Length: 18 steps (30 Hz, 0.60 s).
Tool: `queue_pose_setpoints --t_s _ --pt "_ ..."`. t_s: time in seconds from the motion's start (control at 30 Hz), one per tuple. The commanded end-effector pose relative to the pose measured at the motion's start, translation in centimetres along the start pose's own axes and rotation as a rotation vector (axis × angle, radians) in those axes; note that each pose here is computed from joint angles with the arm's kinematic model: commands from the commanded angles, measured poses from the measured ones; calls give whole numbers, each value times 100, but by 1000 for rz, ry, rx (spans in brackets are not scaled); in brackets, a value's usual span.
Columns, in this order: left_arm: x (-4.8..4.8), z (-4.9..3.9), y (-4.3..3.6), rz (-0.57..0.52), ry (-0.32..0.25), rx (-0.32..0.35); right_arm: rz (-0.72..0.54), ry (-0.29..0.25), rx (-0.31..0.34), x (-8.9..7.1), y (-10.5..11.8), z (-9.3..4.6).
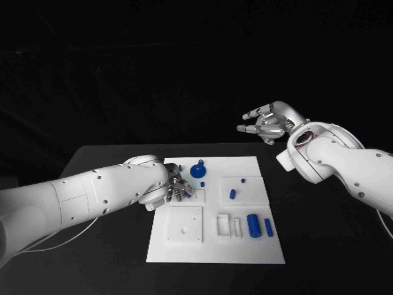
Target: Assemble the parts on the task board
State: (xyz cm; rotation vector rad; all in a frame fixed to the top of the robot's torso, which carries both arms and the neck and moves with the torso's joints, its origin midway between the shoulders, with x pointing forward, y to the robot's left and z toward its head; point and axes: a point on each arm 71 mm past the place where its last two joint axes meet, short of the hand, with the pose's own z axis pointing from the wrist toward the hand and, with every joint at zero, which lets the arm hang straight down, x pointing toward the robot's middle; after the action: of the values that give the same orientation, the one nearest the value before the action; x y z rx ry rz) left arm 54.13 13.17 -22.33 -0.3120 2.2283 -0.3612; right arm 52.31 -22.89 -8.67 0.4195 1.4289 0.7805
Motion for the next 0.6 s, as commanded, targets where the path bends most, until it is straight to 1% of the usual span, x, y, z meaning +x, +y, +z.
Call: queue_pose_setpoints --t_s 0.03,0.6 --pt "21 5 -25 27 9 14 7 7 11 2 -6 0" --pt "38 19 -27 39 8 16 11 17 16 12 -10 2"
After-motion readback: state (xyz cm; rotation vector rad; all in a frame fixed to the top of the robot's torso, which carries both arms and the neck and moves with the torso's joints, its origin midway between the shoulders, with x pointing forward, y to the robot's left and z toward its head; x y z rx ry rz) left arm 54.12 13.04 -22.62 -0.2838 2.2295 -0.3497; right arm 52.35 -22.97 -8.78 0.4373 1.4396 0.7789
